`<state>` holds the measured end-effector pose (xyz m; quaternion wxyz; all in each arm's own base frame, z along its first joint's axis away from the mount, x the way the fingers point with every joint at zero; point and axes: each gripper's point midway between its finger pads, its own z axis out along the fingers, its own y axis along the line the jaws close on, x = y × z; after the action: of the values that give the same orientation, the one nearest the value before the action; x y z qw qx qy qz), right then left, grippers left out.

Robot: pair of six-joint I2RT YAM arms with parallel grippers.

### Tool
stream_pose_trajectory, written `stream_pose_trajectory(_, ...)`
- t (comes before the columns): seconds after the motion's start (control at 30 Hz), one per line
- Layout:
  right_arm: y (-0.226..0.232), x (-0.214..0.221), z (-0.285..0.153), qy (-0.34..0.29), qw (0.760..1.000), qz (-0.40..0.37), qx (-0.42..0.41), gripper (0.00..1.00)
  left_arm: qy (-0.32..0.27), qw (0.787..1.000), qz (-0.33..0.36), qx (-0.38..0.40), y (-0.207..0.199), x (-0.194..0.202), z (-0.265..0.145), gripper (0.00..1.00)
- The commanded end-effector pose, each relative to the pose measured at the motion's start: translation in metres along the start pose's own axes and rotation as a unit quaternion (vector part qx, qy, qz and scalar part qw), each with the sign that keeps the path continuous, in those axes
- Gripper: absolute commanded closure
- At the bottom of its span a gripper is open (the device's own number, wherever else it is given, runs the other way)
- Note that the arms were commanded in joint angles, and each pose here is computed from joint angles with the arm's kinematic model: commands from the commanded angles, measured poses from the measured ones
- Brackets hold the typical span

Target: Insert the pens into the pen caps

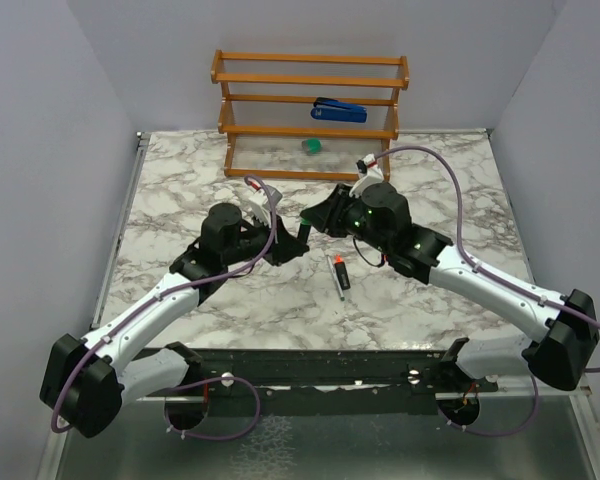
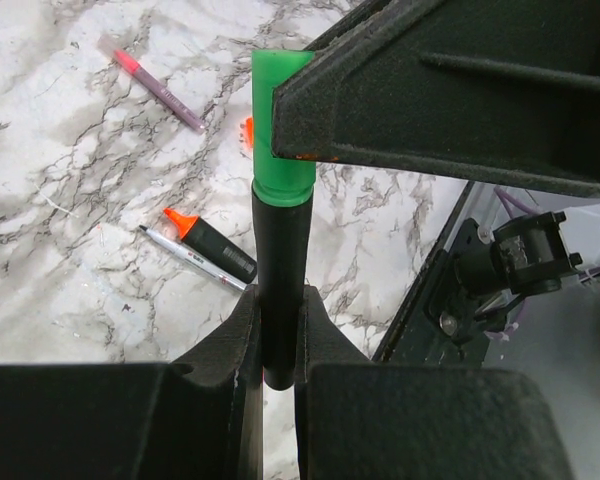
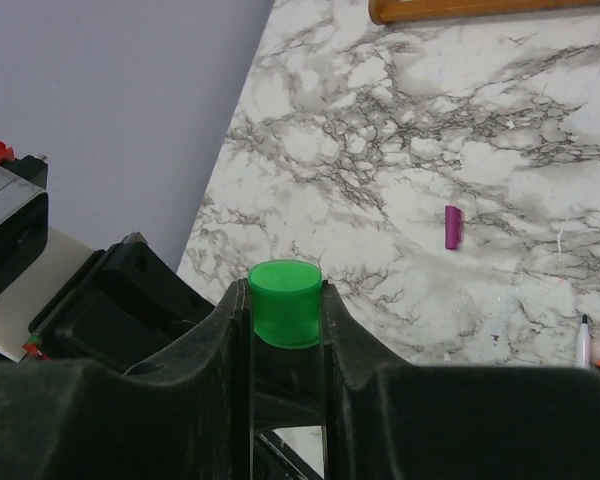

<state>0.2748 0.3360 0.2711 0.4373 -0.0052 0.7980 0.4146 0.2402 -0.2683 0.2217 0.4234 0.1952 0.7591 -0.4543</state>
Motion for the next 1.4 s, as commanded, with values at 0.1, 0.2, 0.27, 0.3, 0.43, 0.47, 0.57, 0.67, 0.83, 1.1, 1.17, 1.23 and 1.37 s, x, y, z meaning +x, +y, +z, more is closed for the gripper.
stream_pose_trajectory(0.1, 0.021, 0.124, -0.054, 0.254, 0.965, -0.028, -0.058, 1.00, -0.189, 0.978, 0.078, -0.041, -0.008, -0.121, -0.006, 1.00)
stream_pose_trajectory(0.2, 0.020, 0.130, -0.055, 0.269, 0.961, -0.032, -0.062, 1.00, -0.192, 0.977, 0.084, -0.050, -0.006, -0.126, -0.007, 1.00)
stream_pose_trajectory(0.27, 0.021, 0.135, -0.056, 0.279, 0.957, -0.036, -0.066, 1.00, -0.191, 0.976, 0.087, -0.059, -0.003, -0.127, -0.007, 1.00)
stream_pose_trajectory(0.3, 0.022, 0.137, -0.057, 0.284, 0.956, -0.039, -0.067, 1.00, -0.192, 0.975, 0.089, -0.063, -0.002, -0.127, -0.008, 1.00)
stream_pose_trajectory(0.43, 0.019, 0.142, -0.058, 0.298, 0.951, -0.052, -0.062, 1.00, -0.193, 0.973, 0.099, -0.079, 0.003, -0.130, -0.009, 1.00)
stream_pose_trajectory(0.47, 0.018, 0.142, -0.059, 0.300, 0.951, -0.053, -0.061, 1.00, -0.193, 0.972, 0.101, -0.084, 0.005, -0.131, -0.009, 1.00)
stream_pose_trajectory(0.57, 0.016, 0.143, -0.060, 0.302, 0.950, -0.055, -0.058, 1.00, -0.199, 0.970, 0.106, -0.095, 0.008, -0.135, -0.012, 1.00)
stream_pose_trajectory(0.67, 0.016, 0.145, -0.061, 0.305, 0.949, -0.055, -0.059, 1.00, -0.203, 0.968, 0.108, -0.101, 0.010, -0.139, -0.014, 1.00)
stream_pose_trajectory(0.83, 0.015, 0.146, -0.065, 0.308, 0.948, -0.054, -0.058, 1.00, -0.211, 0.965, 0.114, -0.109, 0.013, -0.146, -0.019, 1.00)
stream_pose_trajectory(1.1, 0.013, 0.152, -0.069, 0.315, 0.946, -0.053, -0.059, 1.00, -0.219, 0.962, 0.113, -0.114, 0.016, -0.151, -0.027, 1.00)
stream_pose_trajectory(1.17, 0.013, 0.155, -0.069, 0.318, 0.945, -0.052, -0.059, 1.00, -0.222, 0.962, 0.113, -0.114, 0.016, -0.152, -0.028, 1.00)
stream_pose_trajectory(1.23, 0.013, 0.157, -0.069, 0.320, 0.944, -0.051, -0.060, 1.00, -0.225, 0.961, 0.114, -0.114, 0.016, -0.154, -0.030, 1.00)
stream_pose_trajectory(1.37, 0.013, 0.162, -0.068, 0.326, 0.942, -0.048, -0.061, 1.00, -0.230, 0.959, 0.117, -0.116, 0.016, -0.159, -0.032, 1.00)
